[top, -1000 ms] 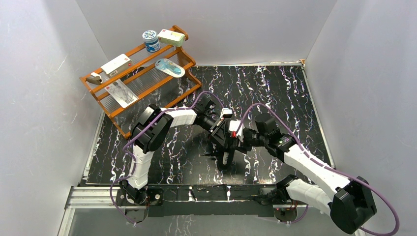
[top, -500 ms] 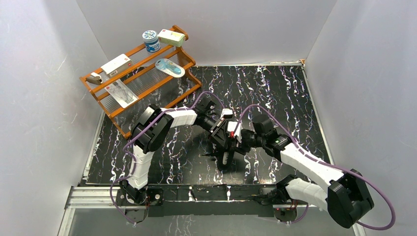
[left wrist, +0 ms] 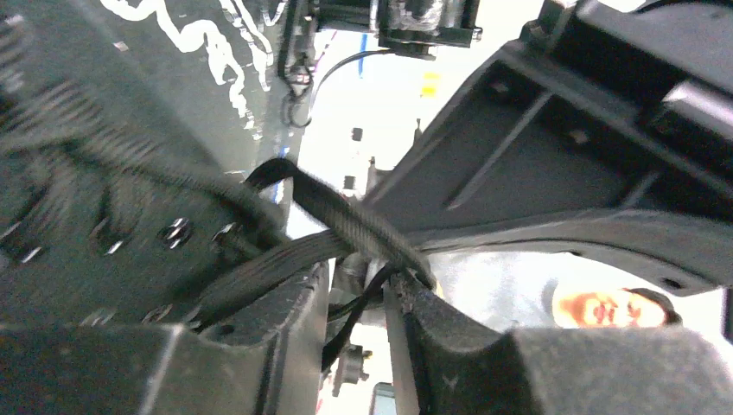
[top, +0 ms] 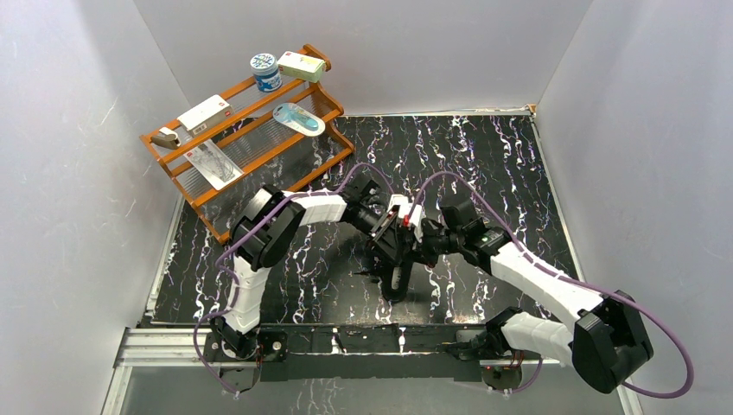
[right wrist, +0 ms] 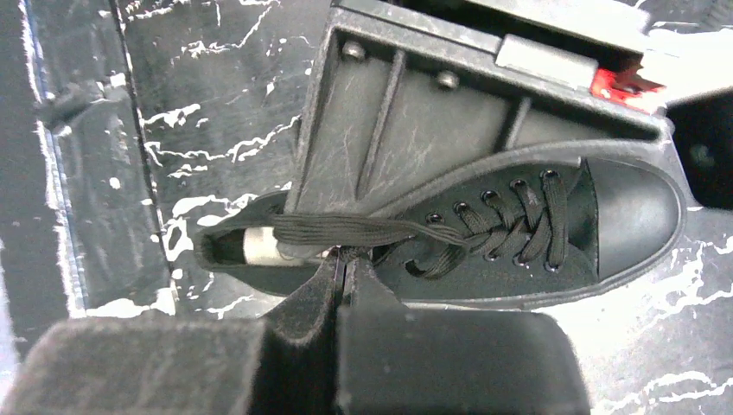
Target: Tie the shoes
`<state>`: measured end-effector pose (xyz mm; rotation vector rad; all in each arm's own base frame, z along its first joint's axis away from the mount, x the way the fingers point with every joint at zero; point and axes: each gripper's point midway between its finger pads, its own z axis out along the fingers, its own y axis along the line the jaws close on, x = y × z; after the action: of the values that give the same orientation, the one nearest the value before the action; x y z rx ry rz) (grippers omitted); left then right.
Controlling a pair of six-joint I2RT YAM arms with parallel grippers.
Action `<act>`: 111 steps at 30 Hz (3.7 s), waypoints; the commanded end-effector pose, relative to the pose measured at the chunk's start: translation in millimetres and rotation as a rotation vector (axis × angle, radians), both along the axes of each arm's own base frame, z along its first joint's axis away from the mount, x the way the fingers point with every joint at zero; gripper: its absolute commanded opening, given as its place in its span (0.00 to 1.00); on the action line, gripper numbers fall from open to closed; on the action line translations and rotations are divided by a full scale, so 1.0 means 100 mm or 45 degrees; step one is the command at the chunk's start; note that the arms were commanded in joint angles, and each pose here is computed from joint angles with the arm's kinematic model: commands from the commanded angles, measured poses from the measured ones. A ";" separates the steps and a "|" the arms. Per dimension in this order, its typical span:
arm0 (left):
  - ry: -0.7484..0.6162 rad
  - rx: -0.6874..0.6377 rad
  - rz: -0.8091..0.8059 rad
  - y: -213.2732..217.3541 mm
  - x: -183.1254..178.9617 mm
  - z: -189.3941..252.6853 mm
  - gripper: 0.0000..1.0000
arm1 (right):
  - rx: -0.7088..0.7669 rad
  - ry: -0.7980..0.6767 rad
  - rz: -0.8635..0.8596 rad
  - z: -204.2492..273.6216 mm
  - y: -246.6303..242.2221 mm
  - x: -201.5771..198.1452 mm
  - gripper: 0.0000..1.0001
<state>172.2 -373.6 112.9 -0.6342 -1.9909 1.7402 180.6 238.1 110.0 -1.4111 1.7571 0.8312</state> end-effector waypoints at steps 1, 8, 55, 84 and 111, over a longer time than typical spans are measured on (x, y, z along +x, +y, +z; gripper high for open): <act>-0.189 0.053 0.172 0.15 0.27 0.24 0.38 | 0.023 0.175 -0.231 0.46 0.00 0.09 0.00; -0.406 0.303 0.445 0.56 0.51 0.21 0.68 | -0.139 0.493 -0.479 0.40 -0.10 0.05 0.00; -2.045 1.094 0.542 1.17 0.72 -0.98 0.00 | 0.005 0.784 -1.021 0.68 -0.34 -0.11 0.00; -1.002 1.553 1.058 2.19 0.30 -0.48 0.00 | -0.711 0.955 -2.331 -0.19 -2.38 0.25 0.00; -0.908 1.255 1.049 2.03 0.16 0.00 0.58 | -0.444 1.161 -2.088 -0.45 -2.18 0.27 0.00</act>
<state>183.3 -162.6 70.1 -0.0149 -3.4517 0.3350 201.2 15.0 53.7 0.8279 2.9001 0.0810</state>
